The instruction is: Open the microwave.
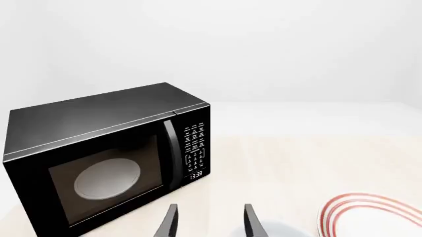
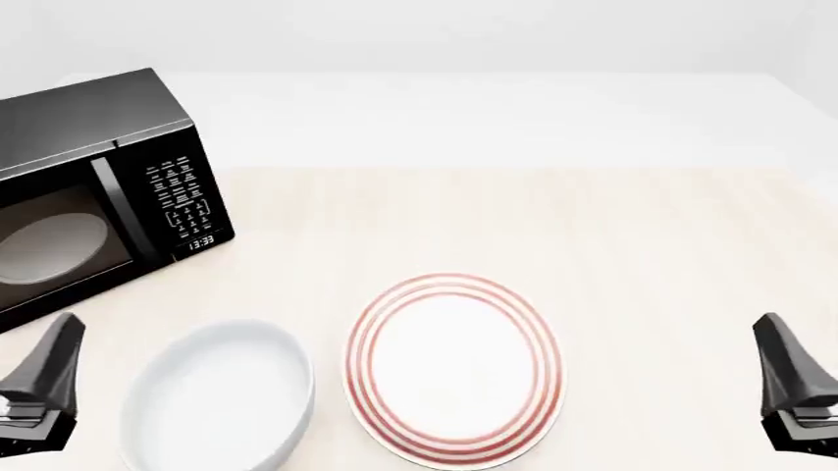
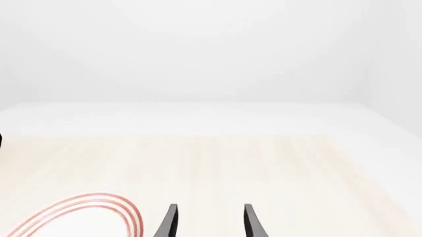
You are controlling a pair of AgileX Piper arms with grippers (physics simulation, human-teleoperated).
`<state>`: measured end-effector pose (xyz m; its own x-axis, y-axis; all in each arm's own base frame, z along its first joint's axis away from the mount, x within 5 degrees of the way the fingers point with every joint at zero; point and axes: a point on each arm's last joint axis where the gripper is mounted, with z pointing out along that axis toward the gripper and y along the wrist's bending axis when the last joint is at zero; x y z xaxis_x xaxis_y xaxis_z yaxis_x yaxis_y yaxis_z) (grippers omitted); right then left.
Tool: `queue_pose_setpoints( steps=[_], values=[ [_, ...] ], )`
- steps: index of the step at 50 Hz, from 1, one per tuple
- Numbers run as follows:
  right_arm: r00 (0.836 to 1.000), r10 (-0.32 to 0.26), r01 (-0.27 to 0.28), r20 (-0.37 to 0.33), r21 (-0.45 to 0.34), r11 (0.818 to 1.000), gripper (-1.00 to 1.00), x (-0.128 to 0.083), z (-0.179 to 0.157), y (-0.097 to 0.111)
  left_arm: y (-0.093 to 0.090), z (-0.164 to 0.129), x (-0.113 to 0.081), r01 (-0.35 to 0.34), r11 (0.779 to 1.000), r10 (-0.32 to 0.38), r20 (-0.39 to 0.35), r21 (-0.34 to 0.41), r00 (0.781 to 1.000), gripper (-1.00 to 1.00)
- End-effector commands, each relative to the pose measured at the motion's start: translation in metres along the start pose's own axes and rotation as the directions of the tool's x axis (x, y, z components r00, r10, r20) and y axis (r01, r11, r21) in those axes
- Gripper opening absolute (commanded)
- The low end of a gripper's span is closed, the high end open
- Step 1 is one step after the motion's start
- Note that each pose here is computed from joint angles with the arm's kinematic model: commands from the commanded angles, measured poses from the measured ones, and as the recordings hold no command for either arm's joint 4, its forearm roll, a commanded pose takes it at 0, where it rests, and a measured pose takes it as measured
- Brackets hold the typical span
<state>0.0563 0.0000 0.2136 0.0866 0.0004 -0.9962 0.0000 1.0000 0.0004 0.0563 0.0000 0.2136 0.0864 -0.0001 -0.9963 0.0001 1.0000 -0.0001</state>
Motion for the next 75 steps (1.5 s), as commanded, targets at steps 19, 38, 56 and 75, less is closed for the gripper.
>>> queue_pose_setpoints(
  steps=[19,38,56,75],
  values=[
    [1.000,0.001,-0.001,-0.001,0.000,1.000,1.00,-0.001,0.001,0.000,0.006,0.008,0.000,-0.006,0.996,0.004,-0.027,-0.090,1.000,1.00],
    [1.000,0.001,-0.001,-0.001,0.000,1.000,1.00,-0.001,0.001,0.000,0.008,0.042,-0.017,-0.015,0.997,0.011,-0.041,-0.080,0.999,1.00],
    [1.000,0.000,0.000,-0.001,0.000,1.000,1.00,-0.001,0.001,0.000,0.009,0.070,-0.013,0.020,0.997,-0.024,-0.051,-0.074,0.998,1.00],
    [1.000,0.000,0.000,-0.001,0.000,1.000,1.00,-0.001,0.001,0.000,0.012,0.103,-0.004,0.038,0.996,-0.044,-0.073,-0.080,0.996,1.00]
  ],
)
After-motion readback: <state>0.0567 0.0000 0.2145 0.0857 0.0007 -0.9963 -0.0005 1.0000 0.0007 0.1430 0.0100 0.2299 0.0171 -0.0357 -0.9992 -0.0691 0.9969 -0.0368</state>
